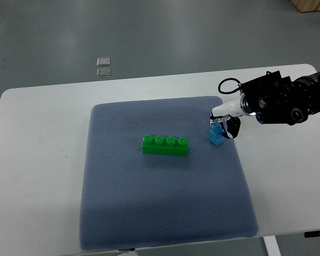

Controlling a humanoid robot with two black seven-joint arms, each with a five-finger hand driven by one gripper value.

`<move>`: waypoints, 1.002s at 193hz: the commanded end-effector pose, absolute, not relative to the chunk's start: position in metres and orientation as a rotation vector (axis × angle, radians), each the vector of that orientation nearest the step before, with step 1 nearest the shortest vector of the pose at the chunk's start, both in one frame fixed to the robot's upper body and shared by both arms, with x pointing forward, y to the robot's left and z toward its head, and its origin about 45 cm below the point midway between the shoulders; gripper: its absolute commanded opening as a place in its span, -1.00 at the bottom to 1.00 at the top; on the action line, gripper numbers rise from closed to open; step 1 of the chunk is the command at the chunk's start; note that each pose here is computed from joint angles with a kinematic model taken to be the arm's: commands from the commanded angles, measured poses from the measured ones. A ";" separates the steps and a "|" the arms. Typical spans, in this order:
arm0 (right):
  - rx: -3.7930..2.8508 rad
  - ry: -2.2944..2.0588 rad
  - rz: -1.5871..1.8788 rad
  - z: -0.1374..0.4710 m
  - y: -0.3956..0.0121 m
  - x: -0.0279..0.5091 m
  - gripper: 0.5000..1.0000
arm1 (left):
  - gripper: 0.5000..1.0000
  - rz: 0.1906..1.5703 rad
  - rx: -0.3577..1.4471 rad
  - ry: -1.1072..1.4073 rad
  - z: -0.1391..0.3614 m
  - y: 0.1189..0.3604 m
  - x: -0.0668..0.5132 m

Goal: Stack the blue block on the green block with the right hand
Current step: 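Lift the blue block and carry it over the green block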

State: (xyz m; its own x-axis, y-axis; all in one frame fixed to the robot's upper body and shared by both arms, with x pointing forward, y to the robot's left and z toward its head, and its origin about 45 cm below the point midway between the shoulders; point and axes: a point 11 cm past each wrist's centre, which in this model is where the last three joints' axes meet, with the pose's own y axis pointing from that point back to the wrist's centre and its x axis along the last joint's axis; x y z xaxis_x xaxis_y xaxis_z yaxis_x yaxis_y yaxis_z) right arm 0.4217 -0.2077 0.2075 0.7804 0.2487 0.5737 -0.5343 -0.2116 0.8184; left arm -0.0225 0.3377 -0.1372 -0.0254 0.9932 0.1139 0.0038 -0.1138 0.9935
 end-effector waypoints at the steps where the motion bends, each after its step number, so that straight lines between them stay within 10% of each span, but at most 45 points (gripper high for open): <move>1: 1.643 -0.237 0.733 0.211 -0.206 0.423 -1.00 | 1.00 1.311 1.282 1.174 -0.137 0.338 -0.022; 193: 1.940 -0.391 0.983 0.278 -0.187 0.442 -1.00 | 1.00 1.311 1.282 1.174 -0.137 0.338 -0.022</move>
State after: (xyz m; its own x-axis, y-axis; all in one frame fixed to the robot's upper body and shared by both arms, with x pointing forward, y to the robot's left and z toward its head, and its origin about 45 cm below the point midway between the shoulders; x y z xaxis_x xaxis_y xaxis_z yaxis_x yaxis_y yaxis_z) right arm 0.4424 -0.1838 0.2739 0.6455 0.1403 0.7507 -0.6045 -0.5069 0.6145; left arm -0.0225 0.3377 -0.1372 -0.0252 0.9932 0.1139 0.0039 -0.1138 0.9935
